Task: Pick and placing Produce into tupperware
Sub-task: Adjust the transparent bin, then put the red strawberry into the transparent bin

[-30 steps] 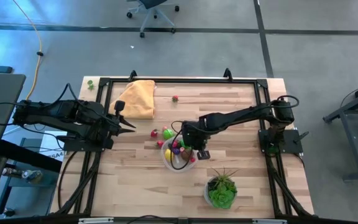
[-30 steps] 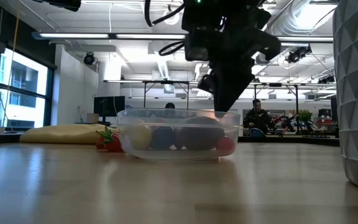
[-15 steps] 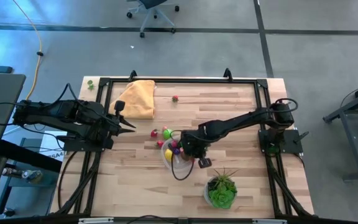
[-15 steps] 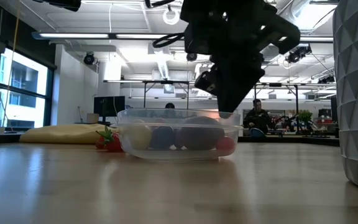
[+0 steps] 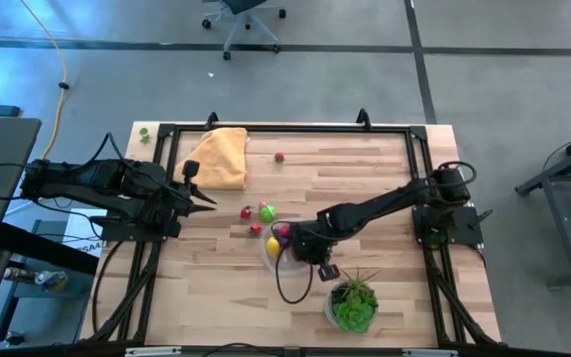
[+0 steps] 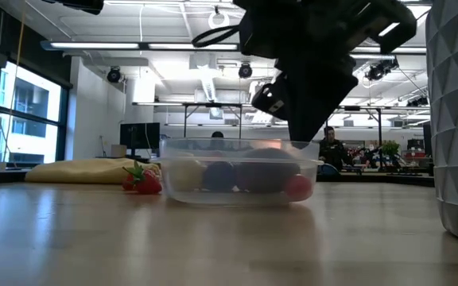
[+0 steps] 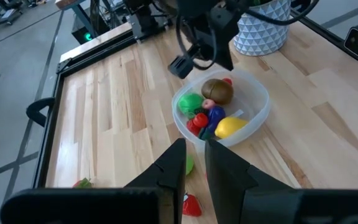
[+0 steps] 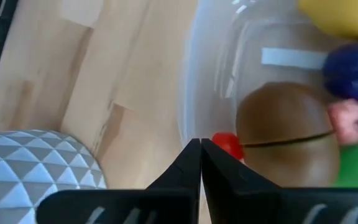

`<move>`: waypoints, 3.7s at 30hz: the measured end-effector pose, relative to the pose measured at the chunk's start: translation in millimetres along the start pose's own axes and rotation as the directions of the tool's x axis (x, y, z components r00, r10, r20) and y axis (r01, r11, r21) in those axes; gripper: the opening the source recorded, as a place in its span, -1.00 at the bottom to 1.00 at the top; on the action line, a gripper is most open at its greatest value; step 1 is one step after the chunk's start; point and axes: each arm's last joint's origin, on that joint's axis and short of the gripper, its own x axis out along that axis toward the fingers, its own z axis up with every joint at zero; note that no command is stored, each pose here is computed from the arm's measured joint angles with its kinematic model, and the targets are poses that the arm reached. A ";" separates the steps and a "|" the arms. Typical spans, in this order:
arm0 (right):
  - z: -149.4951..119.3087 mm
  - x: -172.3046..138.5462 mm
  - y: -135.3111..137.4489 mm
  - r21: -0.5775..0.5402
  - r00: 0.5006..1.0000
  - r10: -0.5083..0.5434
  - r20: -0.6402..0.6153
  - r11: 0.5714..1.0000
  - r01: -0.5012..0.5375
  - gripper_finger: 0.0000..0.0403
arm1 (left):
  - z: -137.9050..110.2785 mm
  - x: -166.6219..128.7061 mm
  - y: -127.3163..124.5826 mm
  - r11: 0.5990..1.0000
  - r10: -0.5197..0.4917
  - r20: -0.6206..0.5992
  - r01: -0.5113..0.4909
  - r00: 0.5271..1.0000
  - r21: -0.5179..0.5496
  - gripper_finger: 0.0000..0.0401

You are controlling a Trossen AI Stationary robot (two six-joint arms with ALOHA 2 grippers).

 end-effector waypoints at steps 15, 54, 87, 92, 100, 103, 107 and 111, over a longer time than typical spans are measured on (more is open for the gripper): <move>4.8 7.6 29.6 -0.002 0.999 0.031 0.022 1.000 -0.031 -0.98 | 0.0 0.0 0.0 1.000 0.000 0.000 0.000 1.000 0.000 -0.75; -63.8 -289.5 -1.7 0.174 0.754 -0.400 0.522 0.915 0.365 -1.00 | 0.0 0.1 0.0 1.000 0.000 0.000 0.000 1.000 0.000 -0.75; -221.9 -222.8 47.3 0.097 0.624 -0.330 0.709 0.921 0.376 -1.00 | 0.0 0.0 0.0 1.000 0.000 0.000 0.000 1.000 0.000 -0.75; -224.2 -220.5 47.4 0.098 0.650 -0.329 0.685 0.926 0.365 -1.00 | 0.0 0.0 0.0 1.000 0.000 0.000 0.000 1.000 0.000 -0.75; -225.0 -220.0 46.8 0.181 0.653 -0.348 0.673 0.933 0.311 -1.00 | 0.0 0.1 0.0 1.000 0.000 0.000 0.000 1.000 0.000 -0.75; -224.9 -219.9 46.8 0.205 0.653 -0.348 0.673 0.936 0.288 -1.00 | 0.0 0.0 0.0 1.000 0.000 0.000 0.000 1.000 0.000 -0.75; -224.9 -219.9 46.8 0.229 0.653 -0.349 0.673 0.937 0.265 -1.00 | 0.0 0.0 0.0 1.000 0.000 0.000 0.000 1.000 0.000 -0.75; -224.9 -219.9 46.8 0.227 0.653 -0.348 0.673 0.937 0.266 -1.00 | 0.0 0.0 0.0 1.000 0.000 0.000 0.000 1.000 0.000 -0.75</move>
